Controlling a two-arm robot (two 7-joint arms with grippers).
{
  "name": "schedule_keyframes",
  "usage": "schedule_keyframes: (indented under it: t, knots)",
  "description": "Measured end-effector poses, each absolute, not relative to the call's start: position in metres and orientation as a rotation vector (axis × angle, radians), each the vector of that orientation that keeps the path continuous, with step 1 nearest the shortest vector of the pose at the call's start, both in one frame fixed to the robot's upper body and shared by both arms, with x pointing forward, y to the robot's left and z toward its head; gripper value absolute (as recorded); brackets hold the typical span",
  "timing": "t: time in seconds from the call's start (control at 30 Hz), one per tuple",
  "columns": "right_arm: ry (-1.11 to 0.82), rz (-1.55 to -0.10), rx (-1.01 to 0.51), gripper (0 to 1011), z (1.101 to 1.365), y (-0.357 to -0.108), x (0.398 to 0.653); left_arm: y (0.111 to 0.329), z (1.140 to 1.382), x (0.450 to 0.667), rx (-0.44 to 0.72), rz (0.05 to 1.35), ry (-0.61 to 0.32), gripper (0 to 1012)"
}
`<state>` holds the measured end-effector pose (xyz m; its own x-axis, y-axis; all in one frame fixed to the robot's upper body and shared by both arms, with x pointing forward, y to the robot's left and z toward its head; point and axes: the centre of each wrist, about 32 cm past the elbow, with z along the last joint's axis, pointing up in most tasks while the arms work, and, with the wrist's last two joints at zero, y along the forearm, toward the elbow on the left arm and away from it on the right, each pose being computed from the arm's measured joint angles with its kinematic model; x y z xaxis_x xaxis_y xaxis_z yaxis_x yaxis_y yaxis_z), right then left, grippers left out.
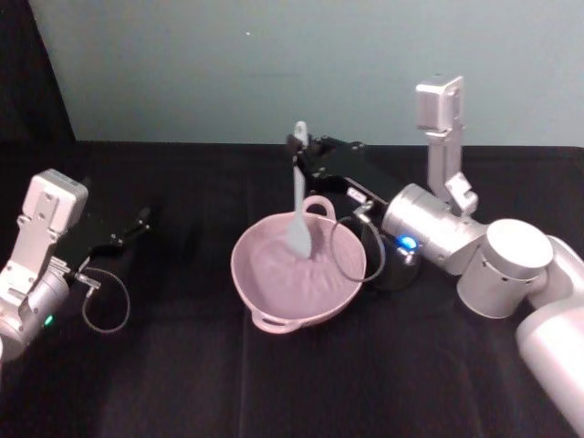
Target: Use the one hand to pick up the spoon and stir the clear water in the bowl.
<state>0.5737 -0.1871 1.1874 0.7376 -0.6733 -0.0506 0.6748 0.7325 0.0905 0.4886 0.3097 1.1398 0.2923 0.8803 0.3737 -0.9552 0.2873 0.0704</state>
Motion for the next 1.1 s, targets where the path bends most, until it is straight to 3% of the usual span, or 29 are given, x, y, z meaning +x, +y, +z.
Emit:
schedule_keyframes:
  t: [0.27, 0.57, 0.87, 1.1]
  knots:
    - [-0.001, -0.8, 0.105, 126, 1.19, -0.213, 0.567, 0.31, 1.14, 0.489, 0.304, 1.248, -0.285, 1011]
    - [0.011, -0.792, 0.091, 126, 1.187, -0.22, 0.551, 0.31, 1.14, 0.489, 0.304, 1.248, -0.285, 1011]
    - [0.026, -0.706, 0.093, 126, 1.186, -0.2, 0.534, 0.31, 1.14, 0.489, 0.304, 1.248, -0.285, 1011]
    - [0.039, -0.64, 0.106, 126, 1.186, -0.176, 0.535, 0.31, 1.14, 0.489, 0.304, 1.248, -0.285, 1011]
